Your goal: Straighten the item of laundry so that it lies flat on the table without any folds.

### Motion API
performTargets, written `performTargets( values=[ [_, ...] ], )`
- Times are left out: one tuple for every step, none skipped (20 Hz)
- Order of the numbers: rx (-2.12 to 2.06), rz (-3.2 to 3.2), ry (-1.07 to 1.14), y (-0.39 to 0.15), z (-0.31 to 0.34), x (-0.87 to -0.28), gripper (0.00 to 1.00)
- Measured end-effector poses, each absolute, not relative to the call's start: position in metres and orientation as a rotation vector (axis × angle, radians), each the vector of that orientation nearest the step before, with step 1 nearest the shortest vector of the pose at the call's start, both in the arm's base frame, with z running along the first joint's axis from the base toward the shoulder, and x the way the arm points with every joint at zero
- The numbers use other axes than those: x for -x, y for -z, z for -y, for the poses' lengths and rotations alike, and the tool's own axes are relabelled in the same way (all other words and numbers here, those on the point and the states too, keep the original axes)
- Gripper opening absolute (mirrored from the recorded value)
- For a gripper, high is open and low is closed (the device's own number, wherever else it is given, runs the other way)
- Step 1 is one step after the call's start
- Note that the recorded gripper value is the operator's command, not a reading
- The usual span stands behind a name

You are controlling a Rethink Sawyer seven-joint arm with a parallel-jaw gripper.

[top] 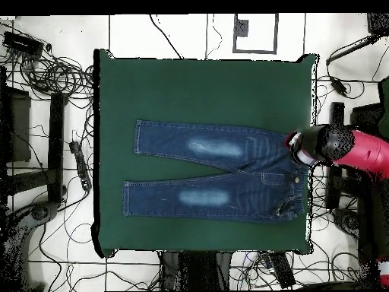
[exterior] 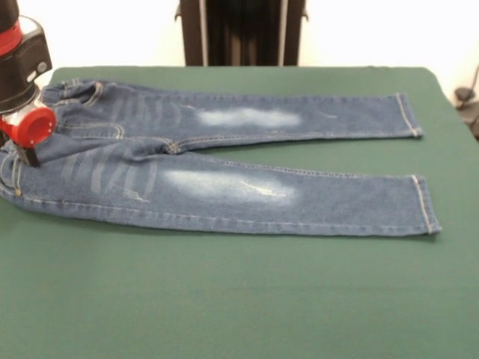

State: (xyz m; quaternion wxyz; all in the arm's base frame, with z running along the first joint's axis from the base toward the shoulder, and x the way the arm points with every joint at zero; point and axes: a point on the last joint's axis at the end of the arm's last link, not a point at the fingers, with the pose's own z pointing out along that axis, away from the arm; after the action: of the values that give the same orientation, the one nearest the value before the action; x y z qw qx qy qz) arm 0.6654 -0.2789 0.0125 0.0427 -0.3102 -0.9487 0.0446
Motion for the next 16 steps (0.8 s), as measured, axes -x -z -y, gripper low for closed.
performTargets(
  values=[
    [0.949, 2.906, -0.136, -0.0122, 0.2789, -0.6657, 0.00],
    [0.950, 2.913, -0.135, -0.0117, 0.2789, -0.6661, 0.00],
    [0.951, 2.917, -0.134, -0.0115, 0.2788, -0.6664, 0.00],
    [0.952, 2.926, -0.133, -0.0110, 0.2787, -0.6671, 0.00],
    [0.952, 2.929, -0.132, -0.0108, 0.2785, -0.6672, 0.00],
    [0.953, 2.933, -0.132, -0.0106, 0.2787, -0.6677, 0.00],
    [0.954, 2.938, -0.132, -0.0105, 0.2789, -0.6681, 0.00],
    [0.956, 2.942, -0.131, -0.0105, 0.2792, -0.6687, 0.00],
    [0.958, 2.948, -0.132, -0.0106, 0.2798, -0.6692, 0.00],
    [0.960, 2.955, -0.132, -0.0107, 0.2805, -0.6701, 0.00],
    [0.962, 2.963, -0.132, -0.0107, 0.2811, -0.6710, 0.00],
    [0.964, 2.969, -0.133, -0.0109, 0.2817, -0.6716, 0.00],
    [0.965, 2.974, -0.133, -0.0111, 0.2822, -0.6724, 0.00],
    [0.967, 2.978, -0.133, -0.0114, 0.2826, -0.6728, 0.00],
    [0.969, 2.986, -0.134, -0.0119, 0.2834, -0.6738, 0.00],
    [0.971, 2.992, -0.135, -0.0126, 0.2841, -0.6746, 0.00]
  ],
)
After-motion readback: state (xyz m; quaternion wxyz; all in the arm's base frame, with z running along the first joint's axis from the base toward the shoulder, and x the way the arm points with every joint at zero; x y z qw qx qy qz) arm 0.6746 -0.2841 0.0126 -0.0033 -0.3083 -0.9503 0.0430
